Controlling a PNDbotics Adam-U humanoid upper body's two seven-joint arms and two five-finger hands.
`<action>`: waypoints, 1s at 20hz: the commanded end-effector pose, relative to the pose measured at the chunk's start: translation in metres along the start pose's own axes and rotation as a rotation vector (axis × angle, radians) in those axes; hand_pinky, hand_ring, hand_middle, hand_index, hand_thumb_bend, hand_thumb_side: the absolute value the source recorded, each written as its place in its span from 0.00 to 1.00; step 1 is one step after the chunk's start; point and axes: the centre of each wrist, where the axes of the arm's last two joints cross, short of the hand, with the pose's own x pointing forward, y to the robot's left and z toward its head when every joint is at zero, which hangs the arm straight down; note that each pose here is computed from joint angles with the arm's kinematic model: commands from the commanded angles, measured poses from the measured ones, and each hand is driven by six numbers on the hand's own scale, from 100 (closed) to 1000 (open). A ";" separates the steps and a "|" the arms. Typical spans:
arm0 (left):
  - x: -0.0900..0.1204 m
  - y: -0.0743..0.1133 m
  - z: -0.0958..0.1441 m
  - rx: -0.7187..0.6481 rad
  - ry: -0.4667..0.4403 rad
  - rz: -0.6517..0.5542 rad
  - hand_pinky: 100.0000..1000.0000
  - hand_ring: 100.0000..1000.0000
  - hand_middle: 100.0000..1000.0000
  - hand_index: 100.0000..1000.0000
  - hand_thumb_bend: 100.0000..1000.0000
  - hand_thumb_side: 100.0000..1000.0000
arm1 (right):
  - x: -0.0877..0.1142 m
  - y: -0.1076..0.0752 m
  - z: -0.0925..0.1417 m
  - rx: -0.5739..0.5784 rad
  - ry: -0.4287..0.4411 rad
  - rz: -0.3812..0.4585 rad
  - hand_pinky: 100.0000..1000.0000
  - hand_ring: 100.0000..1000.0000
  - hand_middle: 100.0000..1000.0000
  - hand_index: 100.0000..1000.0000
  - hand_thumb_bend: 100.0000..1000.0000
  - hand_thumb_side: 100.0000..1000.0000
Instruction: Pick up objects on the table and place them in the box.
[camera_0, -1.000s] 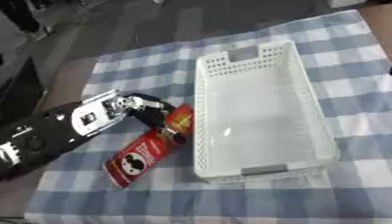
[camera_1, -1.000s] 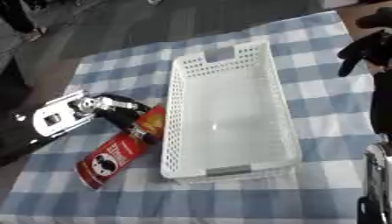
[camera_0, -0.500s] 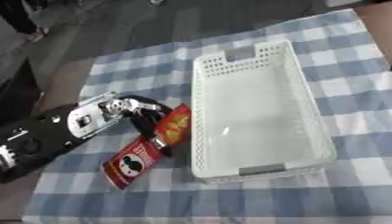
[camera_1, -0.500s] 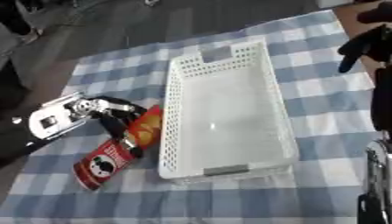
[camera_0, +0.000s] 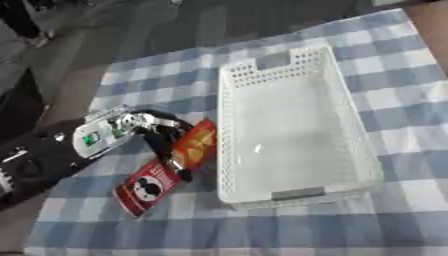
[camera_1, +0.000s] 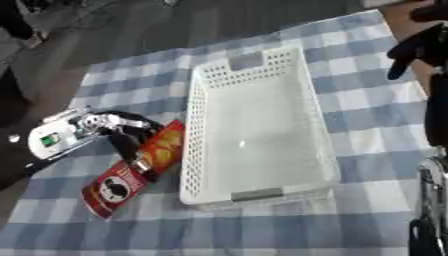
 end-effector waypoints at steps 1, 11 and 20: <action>-0.012 -0.017 -0.007 -0.025 0.055 0.001 0.70 0.76 0.91 1.00 0.82 0.08 | 0.008 0.002 -0.009 0.001 -0.047 -0.003 0.24 0.43 0.61 0.75 0.00 1.00; -0.017 -0.015 -0.018 0.106 0.038 -0.158 0.65 0.71 0.88 1.00 0.78 0.00 | 0.010 0.002 -0.012 -0.003 -0.062 -0.004 0.24 0.43 0.61 0.75 0.00 1.00; -0.017 -0.014 -0.023 0.081 0.027 -0.182 0.66 0.71 0.87 1.00 0.78 0.00 | 0.011 0.001 -0.014 -0.008 -0.072 -0.002 0.24 0.43 0.61 0.74 0.00 1.00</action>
